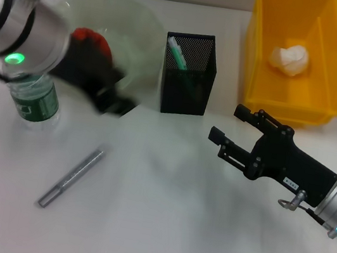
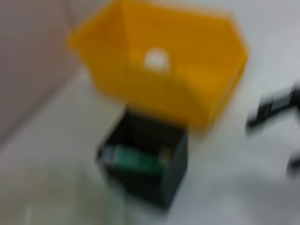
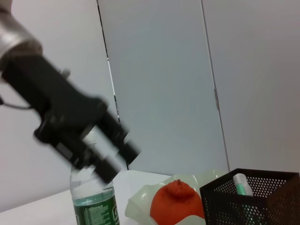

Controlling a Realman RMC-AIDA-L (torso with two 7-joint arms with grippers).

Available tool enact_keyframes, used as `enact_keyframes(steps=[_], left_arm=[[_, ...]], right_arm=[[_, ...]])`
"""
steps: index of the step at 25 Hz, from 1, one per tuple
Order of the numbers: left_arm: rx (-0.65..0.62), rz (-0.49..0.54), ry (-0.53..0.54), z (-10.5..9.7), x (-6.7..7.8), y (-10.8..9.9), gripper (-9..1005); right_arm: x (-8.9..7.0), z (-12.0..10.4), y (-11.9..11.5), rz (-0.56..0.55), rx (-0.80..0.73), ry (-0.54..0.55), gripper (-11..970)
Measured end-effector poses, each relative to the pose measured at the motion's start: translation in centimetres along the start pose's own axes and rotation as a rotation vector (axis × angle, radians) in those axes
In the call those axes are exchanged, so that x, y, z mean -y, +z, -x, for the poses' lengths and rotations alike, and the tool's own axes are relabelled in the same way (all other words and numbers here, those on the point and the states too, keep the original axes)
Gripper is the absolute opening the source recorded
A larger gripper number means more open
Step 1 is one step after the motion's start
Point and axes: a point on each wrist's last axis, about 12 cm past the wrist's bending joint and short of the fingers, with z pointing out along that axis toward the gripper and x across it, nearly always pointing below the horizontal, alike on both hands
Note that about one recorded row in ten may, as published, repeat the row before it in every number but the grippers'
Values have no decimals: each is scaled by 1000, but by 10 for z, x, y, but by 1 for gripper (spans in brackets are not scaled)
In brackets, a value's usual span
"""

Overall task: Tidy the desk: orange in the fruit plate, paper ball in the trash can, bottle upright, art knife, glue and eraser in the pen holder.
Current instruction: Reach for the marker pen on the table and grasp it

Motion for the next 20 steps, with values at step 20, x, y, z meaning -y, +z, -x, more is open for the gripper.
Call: enact_keyframes(steps=[20], left_arm=[[-470, -116, -201, -65, -7, 65, 505]], right_arm=[[1, 1, 2, 3, 2, -2, 730]])
